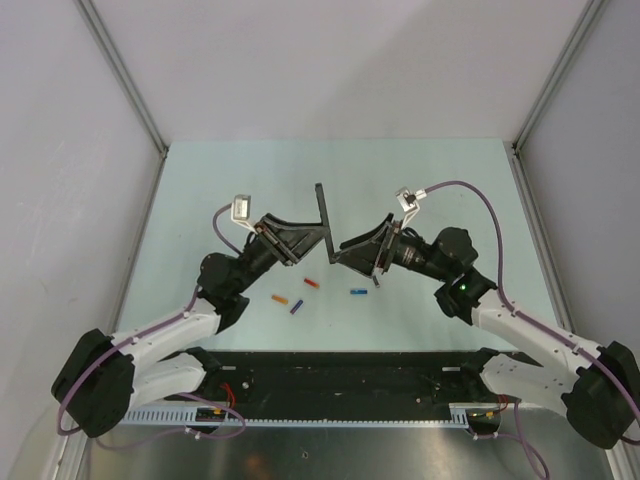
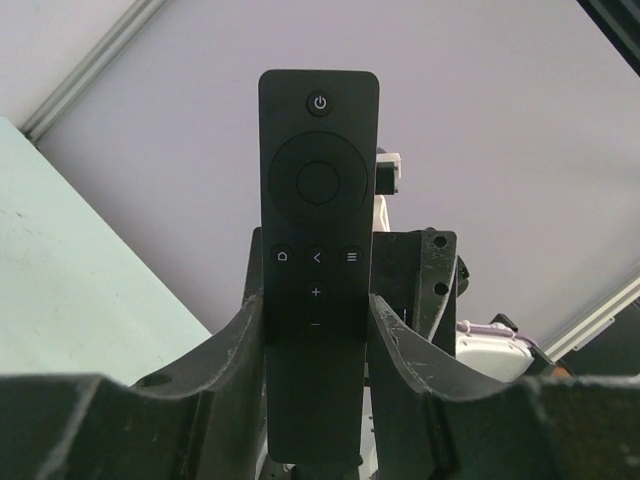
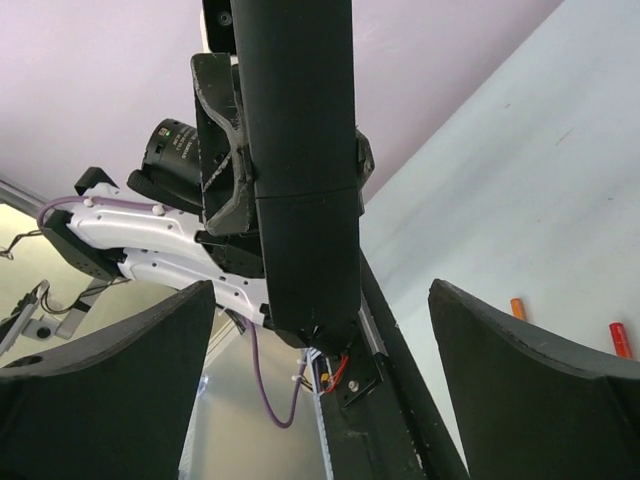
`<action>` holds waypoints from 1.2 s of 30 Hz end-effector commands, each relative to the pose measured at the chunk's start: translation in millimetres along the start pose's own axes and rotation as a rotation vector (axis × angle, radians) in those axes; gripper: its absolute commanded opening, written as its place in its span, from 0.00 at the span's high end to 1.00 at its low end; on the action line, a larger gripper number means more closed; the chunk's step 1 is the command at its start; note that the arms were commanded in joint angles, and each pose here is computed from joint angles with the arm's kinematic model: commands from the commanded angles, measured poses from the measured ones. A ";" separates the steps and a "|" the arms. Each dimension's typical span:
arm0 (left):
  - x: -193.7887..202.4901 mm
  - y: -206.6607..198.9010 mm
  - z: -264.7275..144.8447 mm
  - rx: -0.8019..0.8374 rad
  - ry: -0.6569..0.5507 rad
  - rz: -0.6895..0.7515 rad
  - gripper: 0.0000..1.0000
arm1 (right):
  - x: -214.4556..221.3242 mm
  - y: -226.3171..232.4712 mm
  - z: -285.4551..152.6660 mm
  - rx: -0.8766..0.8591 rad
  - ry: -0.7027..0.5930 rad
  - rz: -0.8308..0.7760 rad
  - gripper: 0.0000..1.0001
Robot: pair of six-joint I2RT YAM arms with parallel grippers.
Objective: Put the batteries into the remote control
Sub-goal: Adjust the remote control.
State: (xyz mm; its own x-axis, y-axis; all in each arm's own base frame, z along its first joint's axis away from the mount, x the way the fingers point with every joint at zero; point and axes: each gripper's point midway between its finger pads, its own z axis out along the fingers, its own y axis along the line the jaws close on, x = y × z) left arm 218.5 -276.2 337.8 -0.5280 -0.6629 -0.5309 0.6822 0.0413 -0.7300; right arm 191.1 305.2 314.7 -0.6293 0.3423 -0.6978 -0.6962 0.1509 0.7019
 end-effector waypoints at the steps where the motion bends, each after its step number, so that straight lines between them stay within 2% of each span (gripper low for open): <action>1: -5.1 -18.9 2.9 0.073 -0.005 -0.015 1.00 | -4.4 15.6 5.7 -0.073 -0.008 -0.021 0.08; 8: -4.1 -17.3 4.4 0.070 0.000 -0.022 1.00 | -1.7 9.3 11.1 -0.033 0.000 -0.034 0.16; 18: -2.0 -17.1 3.1 0.072 0.006 -0.026 1.00 | -1.5 10.1 16.1 -0.053 0.000 -0.015 0.34; 28: -0.6 -15.9 0.8 0.069 0.007 -0.029 1.00 | -4.6 14.5 21.6 -0.091 -0.015 0.010 0.38; 31: -0.3 -16.1 0.4 0.071 0.008 -0.028 1.00 | -3.5 15.4 22.7 -0.101 -0.011 0.013 0.46; 36: 1.1 -14.2 -0.4 0.068 0.011 -0.022 0.99 | -1.1 19.7 21.1 -0.113 0.001 0.004 0.66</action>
State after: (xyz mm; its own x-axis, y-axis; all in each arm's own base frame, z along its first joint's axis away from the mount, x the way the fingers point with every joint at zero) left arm 218.1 -279.4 333.8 -0.5599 -0.6513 -0.5122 0.6623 0.0196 -0.7490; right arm 188.6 326.3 306.6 -0.6715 0.3143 -0.6710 -0.6831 0.0883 0.7250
